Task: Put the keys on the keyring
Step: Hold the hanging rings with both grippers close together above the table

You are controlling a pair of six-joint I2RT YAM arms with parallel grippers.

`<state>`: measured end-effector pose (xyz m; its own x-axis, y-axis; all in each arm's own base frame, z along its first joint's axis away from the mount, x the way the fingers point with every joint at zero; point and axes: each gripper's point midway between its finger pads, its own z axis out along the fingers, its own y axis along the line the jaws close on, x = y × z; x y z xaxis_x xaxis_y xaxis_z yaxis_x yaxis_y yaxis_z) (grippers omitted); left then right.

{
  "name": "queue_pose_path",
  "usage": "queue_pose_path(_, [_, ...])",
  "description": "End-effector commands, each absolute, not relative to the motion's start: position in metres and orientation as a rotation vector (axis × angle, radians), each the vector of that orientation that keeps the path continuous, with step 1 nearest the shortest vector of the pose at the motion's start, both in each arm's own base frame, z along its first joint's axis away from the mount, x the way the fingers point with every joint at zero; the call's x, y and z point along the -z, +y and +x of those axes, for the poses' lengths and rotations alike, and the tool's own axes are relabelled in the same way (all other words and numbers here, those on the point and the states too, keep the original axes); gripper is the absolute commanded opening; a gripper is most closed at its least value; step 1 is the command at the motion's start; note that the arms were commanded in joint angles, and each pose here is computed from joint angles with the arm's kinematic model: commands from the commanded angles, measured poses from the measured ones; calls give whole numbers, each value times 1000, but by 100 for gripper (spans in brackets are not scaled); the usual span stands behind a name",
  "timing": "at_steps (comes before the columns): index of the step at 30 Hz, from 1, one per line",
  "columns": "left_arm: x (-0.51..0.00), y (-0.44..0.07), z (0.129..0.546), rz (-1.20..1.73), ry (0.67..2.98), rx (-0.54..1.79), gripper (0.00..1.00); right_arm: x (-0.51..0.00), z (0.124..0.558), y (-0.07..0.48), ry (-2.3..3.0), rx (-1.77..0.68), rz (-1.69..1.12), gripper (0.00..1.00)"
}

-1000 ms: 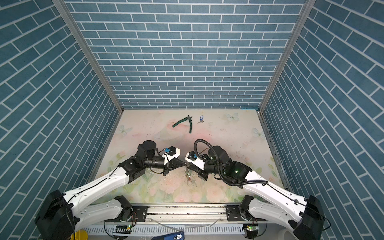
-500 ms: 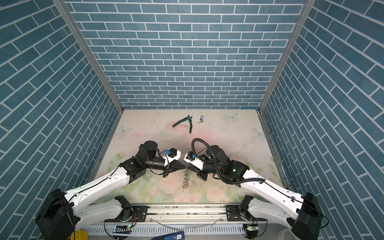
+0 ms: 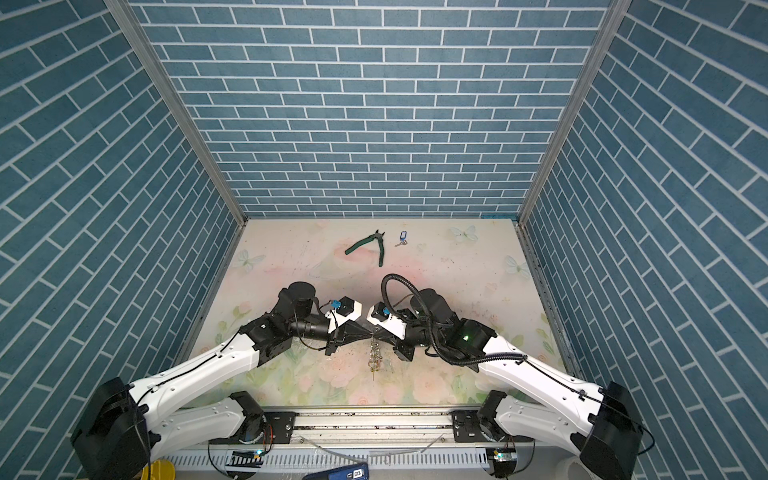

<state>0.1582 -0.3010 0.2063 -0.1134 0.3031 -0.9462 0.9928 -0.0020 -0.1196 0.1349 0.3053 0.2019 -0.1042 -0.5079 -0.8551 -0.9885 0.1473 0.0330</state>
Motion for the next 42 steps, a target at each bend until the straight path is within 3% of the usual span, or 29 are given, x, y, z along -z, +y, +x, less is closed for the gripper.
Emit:
queue_pose_path(1, [-224, -308, 152, 1419, 1428, 1188, 0, -222, 138, 313, 1631, -858, -1456, 1])
queue_pose_path(6, [-222, -306, 154, 1403, 1440, 1164, 7, -226, 145, 311, 1628, -826, -1395, 0])
queue_pose_path(11, [-222, -299, 161, 1327, 1437, 1114, 24, -234, 158, 301, 1599, -836, -1251, 0])
queue_pose_path(15, [-226, -294, 166, 1271, 1422, 1129, 28, -242, 159, 297, 1553, -898, -1174, 0])
queue_pose_path(42, [-236, -296, 174, 1180, 1363, 1202, 22, -251, 148, 304, 1398, -1124, -1035, 0])
